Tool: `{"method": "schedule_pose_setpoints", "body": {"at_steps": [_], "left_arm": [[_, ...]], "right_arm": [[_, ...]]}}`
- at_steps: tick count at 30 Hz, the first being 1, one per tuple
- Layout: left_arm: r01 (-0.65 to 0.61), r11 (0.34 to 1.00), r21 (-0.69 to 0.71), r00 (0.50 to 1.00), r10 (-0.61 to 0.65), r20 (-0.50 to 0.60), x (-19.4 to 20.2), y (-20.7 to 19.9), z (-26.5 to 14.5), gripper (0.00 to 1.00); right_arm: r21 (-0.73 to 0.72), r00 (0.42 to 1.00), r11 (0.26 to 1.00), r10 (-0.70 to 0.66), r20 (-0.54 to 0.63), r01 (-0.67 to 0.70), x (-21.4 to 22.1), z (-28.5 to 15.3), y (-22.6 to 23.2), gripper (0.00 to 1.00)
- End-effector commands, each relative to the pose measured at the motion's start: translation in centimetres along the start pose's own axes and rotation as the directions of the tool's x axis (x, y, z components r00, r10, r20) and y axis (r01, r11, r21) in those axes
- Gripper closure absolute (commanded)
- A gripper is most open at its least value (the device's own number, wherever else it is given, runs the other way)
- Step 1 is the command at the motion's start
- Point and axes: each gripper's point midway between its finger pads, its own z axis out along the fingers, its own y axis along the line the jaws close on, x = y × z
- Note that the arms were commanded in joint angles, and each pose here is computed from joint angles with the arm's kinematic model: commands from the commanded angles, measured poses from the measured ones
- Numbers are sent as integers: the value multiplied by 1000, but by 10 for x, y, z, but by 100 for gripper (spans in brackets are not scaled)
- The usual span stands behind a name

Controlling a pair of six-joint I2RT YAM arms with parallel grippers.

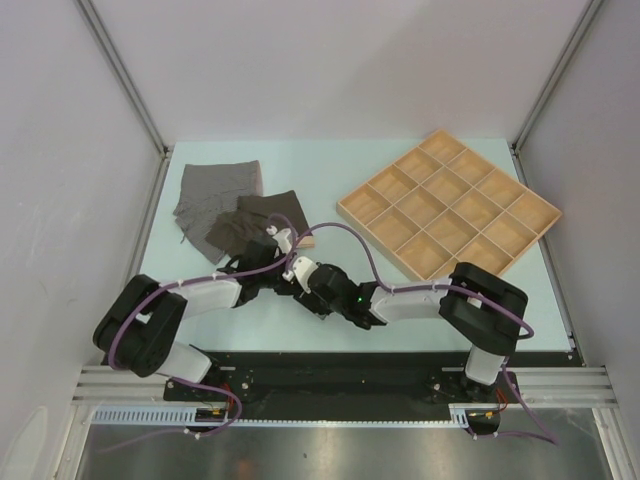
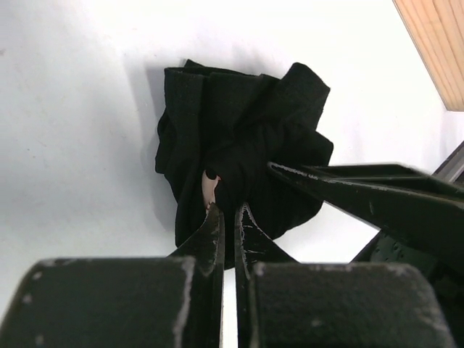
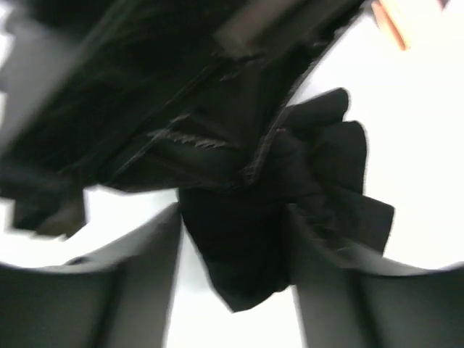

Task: Roll the underwear
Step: Roll the underwear to the center of the board.

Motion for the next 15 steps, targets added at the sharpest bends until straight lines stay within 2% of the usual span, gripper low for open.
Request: {"method": "schedule_pose_setpoints", "body": {"at_steps": [1, 3, 4, 7, 8, 9, 11, 15], "left_arm": [[-2, 998, -57, 1000, 0, -25, 8, 10, -5, 100], [2, 999, -52, 1000, -3, -18, 6, 9, -7, 99], [3, 999, -50, 1000, -4, -5, 2, 8, -9, 98], [30, 997, -74, 999, -27, 35, -9, 10, -16, 76], [38, 996, -78, 998, -34, 46, -12, 10, -20, 60], [50, 995, -83, 996, -43, 81, -20, 11, -26, 54], [66, 993, -94, 992, -55, 112, -26, 15, -35, 39], [97, 980, -174, 984, -69, 163, -30, 30, -54, 26]], "right_arm": [[129, 989, 991, 57, -137, -40, 42, 14, -24, 55], [109, 985, 993, 56, -162, -39, 49, 17, -19, 64], [95, 984, 995, 53, -172, -37, 51, 17, -17, 73], [28, 980, 999, 49, -193, -44, 53, 14, -5, 90], [-5, 979, 998, 54, -197, -56, 52, 14, 1, 95], [-20, 974, 998, 61, -218, -67, 53, 10, 3, 100], [-71, 971, 993, 76, -227, -95, 49, 7, 10, 100], [-158, 962, 971, 137, -237, -178, 36, -3, 22, 100]]}}
